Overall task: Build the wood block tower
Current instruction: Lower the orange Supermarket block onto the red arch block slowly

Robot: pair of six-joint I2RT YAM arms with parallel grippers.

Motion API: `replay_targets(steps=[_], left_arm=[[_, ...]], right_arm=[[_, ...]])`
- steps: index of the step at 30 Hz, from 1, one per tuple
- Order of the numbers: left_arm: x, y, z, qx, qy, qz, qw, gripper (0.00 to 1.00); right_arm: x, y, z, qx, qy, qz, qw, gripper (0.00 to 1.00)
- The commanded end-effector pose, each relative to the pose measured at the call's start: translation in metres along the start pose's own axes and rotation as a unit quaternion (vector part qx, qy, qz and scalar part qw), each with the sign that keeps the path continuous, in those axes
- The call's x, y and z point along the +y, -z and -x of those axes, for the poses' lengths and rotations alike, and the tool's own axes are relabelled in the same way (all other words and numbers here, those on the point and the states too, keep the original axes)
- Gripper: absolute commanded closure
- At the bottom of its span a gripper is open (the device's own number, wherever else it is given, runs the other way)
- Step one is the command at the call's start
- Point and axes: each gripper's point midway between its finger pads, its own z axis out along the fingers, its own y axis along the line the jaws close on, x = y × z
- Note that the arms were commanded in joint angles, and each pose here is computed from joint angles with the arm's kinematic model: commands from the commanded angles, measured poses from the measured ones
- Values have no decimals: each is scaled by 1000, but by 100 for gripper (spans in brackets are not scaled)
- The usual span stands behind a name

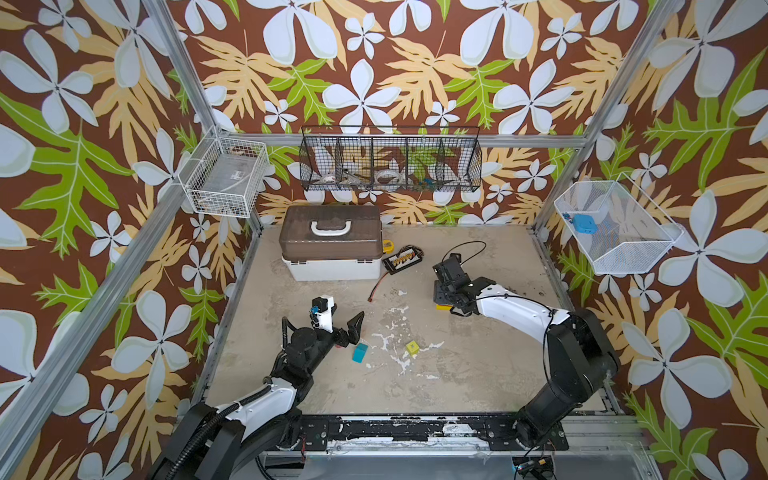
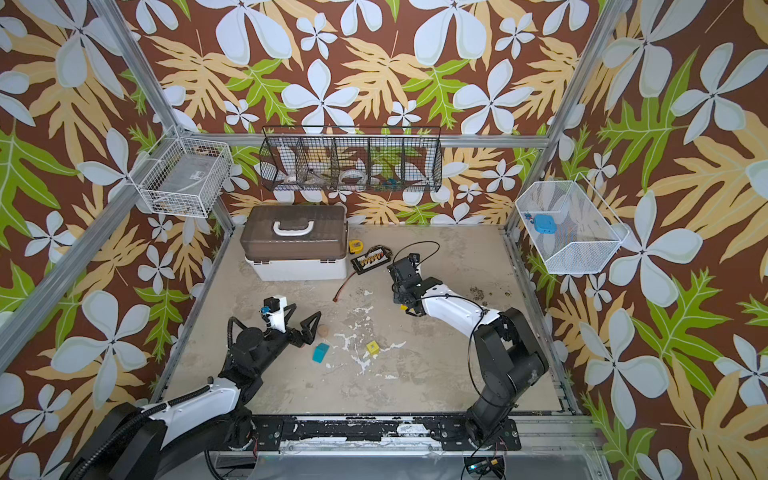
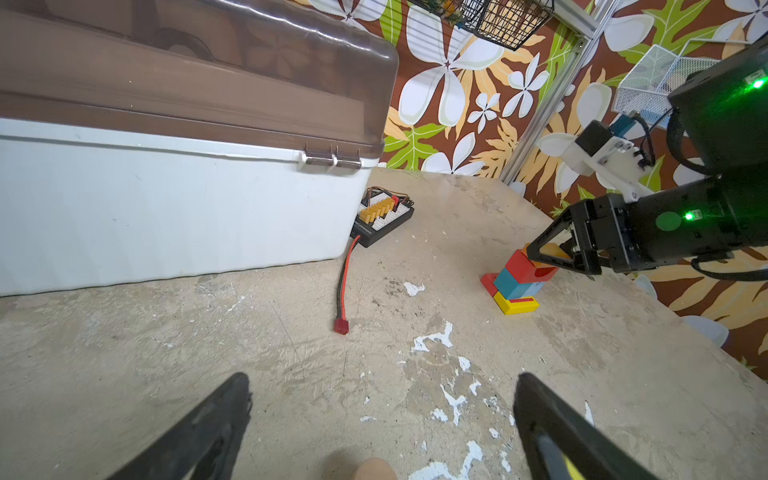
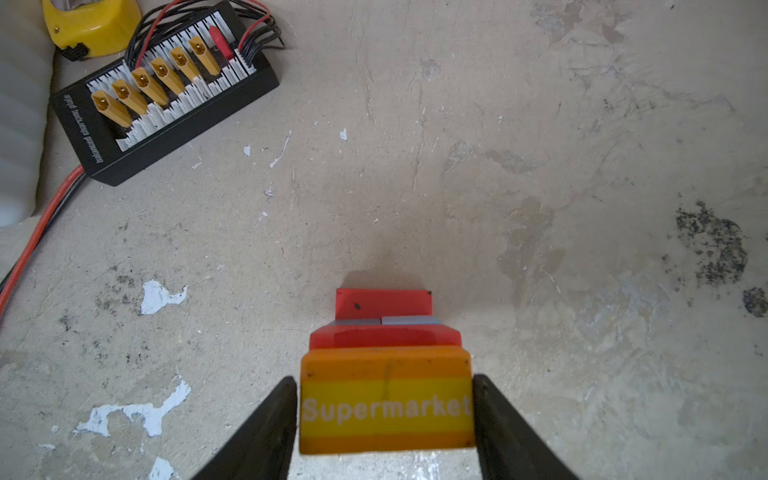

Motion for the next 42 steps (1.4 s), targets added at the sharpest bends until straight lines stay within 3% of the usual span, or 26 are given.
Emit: replay_targets(steps=[1, 42], left_arm=[[-1, -1, 7, -12, -2, 0, 1000, 0], [-1, -1, 7, -11, -1, -1, 1000, 0]], right_arm=[[1, 0, 3, -3, -6, -1, 1000, 33], [-2, -8, 5, 0, -16, -13, 1000, 35]])
